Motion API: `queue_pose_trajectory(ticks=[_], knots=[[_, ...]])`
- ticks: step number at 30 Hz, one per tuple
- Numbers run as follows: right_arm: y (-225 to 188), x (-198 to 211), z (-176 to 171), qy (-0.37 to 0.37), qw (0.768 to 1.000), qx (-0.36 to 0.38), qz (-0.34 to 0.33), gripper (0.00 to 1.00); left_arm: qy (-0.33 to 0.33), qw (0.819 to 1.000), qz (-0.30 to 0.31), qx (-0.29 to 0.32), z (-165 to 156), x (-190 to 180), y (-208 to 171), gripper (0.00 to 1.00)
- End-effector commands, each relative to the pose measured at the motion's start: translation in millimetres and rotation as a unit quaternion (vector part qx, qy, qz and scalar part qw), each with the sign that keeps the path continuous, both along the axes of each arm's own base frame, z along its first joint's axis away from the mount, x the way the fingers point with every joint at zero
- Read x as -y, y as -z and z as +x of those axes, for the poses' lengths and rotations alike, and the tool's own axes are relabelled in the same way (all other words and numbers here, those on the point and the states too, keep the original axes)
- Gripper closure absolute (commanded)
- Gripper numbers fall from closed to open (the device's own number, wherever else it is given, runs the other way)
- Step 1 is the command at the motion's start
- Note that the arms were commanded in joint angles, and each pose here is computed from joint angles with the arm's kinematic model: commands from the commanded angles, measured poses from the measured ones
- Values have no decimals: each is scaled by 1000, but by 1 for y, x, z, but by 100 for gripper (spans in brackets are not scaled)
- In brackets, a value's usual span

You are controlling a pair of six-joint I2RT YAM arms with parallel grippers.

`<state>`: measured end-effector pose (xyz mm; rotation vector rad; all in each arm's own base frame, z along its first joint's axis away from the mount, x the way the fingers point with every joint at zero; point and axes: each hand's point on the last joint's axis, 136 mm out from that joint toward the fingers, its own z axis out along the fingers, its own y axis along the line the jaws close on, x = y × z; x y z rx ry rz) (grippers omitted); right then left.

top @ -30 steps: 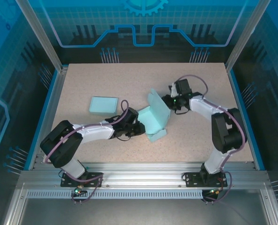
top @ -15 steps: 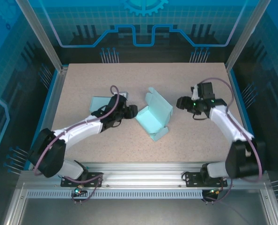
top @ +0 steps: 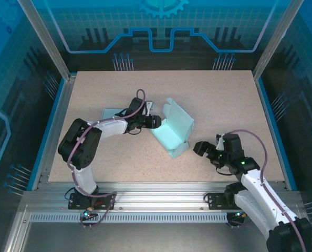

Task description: Fold the paper box

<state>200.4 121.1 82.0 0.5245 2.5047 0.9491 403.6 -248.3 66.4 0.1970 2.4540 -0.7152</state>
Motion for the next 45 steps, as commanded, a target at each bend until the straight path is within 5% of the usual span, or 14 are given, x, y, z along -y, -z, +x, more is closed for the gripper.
queue_pose_trajectory(ticks=[1,25,36,45], knots=[[-8,-24,7,-3,999,16,50,0,30,999,-30,-3,2,13,-5,42],[19,-109,49,-86,996,-8,39,2,13,994,-91,-58,-19,19,13,46],[-7,-102,76,-90,994,56,23,6,2,990,-115,-79,-44,26,19,49],[7,-74,84,-57,998,31,-21,7,-4,992,-98,-77,-51,29,24,50]])
